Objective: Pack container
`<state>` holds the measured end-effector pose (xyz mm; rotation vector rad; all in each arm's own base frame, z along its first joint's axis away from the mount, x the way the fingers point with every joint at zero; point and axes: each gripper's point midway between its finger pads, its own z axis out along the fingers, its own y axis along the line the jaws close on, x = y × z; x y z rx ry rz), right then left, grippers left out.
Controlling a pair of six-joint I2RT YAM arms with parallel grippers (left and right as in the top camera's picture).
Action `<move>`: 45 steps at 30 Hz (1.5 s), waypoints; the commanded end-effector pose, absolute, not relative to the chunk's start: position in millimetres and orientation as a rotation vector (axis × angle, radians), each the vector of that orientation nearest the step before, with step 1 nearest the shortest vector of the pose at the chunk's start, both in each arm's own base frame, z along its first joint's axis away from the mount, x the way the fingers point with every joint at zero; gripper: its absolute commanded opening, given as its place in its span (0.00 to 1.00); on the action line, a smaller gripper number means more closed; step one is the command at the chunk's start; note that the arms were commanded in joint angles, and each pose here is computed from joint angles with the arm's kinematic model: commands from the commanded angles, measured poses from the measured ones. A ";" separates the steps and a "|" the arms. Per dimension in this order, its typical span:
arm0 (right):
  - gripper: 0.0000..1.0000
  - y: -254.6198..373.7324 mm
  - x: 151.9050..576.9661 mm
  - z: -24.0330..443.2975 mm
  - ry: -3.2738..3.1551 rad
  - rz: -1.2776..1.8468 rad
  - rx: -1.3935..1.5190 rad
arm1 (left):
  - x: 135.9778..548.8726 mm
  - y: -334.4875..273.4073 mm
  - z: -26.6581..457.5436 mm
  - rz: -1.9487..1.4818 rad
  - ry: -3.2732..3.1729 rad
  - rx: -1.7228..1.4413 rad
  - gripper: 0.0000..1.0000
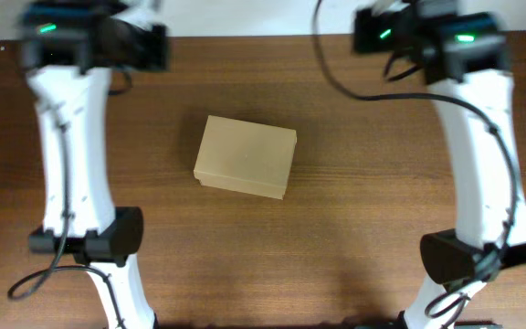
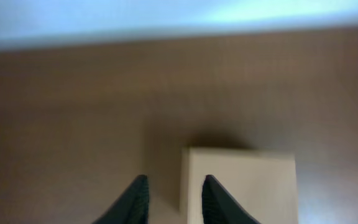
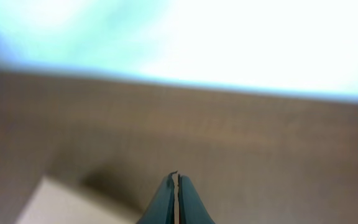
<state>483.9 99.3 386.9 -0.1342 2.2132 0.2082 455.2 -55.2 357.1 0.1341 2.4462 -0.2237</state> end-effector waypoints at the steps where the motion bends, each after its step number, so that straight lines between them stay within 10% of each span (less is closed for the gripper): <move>1: 0.04 77.5 470.8 457.0 2.030 0.183 -0.093 | 442.2 -23.7 418.0 -0.159 2.255 0.057 0.41; 4: 0.18 67.3 465.0 495.6 1.914 0.182 -0.073 | 434.6 -5.0 451.3 -0.126 2.135 0.019 0.66; 6: 0.53 65.9 459.5 525.8 1.817 0.185 -0.070 | 431.9 5.3 466.6 -0.107 2.079 -0.001 0.95; 9: 0.99 65.0 451.9 557.3 1.712 0.190 -0.069 | 433.0 13.0 475.6 -0.093 2.043 -0.016 1.00; 45: 0.99 63.0 433.2 491.7 1.992 0.173 -0.072 | 431.6 13.1 464.6 -0.098 2.088 -0.021 1.00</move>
